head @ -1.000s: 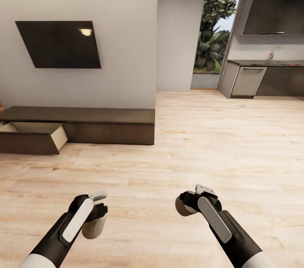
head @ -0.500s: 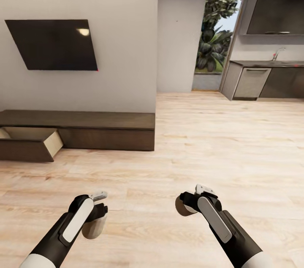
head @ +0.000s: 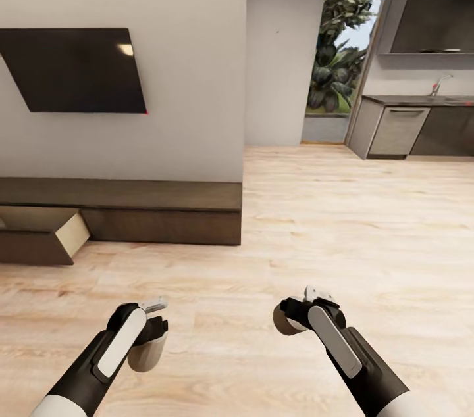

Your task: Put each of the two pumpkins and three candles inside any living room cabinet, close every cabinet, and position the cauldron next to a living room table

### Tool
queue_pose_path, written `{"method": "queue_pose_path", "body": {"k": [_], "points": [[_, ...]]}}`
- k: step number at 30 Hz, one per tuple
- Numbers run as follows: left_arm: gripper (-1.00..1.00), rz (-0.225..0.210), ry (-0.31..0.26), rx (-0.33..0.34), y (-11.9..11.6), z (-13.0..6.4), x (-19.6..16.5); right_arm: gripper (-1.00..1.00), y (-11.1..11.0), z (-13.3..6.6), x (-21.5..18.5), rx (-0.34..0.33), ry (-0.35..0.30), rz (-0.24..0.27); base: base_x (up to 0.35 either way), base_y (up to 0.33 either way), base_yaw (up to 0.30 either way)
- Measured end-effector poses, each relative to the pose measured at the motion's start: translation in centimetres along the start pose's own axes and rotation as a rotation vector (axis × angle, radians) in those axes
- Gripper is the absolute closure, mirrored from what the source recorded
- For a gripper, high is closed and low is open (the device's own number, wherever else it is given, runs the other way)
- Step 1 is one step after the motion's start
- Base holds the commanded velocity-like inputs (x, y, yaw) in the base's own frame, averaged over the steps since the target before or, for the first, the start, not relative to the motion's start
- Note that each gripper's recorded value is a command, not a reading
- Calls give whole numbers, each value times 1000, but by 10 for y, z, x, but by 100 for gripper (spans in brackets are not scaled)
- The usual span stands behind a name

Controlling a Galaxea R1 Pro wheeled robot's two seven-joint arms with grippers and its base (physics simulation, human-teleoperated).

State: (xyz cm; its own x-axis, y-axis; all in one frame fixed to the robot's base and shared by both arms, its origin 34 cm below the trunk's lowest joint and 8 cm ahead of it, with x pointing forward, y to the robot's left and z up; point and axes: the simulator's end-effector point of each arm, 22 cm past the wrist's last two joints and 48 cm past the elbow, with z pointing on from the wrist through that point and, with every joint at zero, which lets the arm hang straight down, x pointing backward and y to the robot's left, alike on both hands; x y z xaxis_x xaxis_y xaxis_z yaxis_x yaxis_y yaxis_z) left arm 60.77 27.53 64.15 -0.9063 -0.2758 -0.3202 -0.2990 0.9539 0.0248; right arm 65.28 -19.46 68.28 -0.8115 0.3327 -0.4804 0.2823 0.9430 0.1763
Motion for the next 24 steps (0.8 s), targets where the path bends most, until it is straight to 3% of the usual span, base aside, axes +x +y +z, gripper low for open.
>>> {"method": "queue_pose_path", "body": {"k": [24], "points": [[100,0,0,1,0,0,0,100,1,-1,-2,-5,-5,2,331,0,0]]}}
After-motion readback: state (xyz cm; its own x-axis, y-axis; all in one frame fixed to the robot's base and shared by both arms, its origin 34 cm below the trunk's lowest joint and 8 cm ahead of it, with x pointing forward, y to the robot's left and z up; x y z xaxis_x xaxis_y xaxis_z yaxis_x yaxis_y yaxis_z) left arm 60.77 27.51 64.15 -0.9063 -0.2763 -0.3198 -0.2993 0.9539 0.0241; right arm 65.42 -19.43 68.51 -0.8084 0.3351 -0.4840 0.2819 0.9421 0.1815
